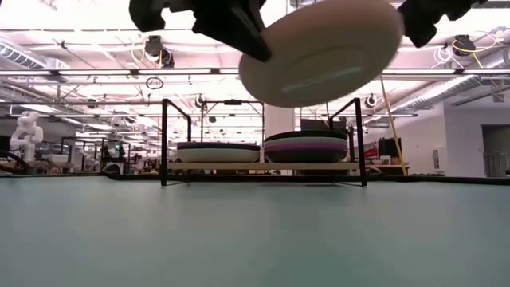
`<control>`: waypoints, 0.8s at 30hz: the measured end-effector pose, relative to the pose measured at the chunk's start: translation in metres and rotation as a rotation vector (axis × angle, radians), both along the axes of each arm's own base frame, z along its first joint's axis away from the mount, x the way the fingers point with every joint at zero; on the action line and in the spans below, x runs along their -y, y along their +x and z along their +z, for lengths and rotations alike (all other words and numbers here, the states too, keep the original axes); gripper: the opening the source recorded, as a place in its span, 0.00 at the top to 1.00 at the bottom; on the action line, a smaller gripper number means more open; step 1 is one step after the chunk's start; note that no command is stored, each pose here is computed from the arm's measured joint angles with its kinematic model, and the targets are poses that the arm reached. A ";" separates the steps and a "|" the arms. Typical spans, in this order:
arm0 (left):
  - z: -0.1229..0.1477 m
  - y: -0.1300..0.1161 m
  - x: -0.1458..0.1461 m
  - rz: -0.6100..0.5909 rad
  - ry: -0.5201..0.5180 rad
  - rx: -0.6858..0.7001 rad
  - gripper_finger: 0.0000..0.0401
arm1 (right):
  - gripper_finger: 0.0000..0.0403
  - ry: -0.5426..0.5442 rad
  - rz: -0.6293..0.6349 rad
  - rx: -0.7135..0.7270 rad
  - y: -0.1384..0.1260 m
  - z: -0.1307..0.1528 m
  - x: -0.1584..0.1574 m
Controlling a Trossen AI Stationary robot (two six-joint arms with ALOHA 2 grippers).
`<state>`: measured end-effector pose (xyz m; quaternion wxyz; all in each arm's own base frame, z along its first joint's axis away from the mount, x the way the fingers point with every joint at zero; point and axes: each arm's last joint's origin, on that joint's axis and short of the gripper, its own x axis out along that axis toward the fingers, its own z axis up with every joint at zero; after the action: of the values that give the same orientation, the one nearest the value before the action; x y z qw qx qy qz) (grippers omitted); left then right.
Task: Place and stack plates onto a shelf
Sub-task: Stack the light orange on top of the purple plate on the shelf
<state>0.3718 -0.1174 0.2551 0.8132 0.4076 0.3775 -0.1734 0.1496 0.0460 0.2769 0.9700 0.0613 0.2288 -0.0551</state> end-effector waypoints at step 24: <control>0.024 -0.009 -0.106 0.465 -0.102 -0.029 0.96 | 0.89 -0.094 0.113 0.074 -0.015 0.007 -0.021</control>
<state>0.3629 -0.0110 0.2786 0.8453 0.2655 0.4636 -0.0063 0.1346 0.0675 0.2840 0.9811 0.0048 0.1930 -0.0088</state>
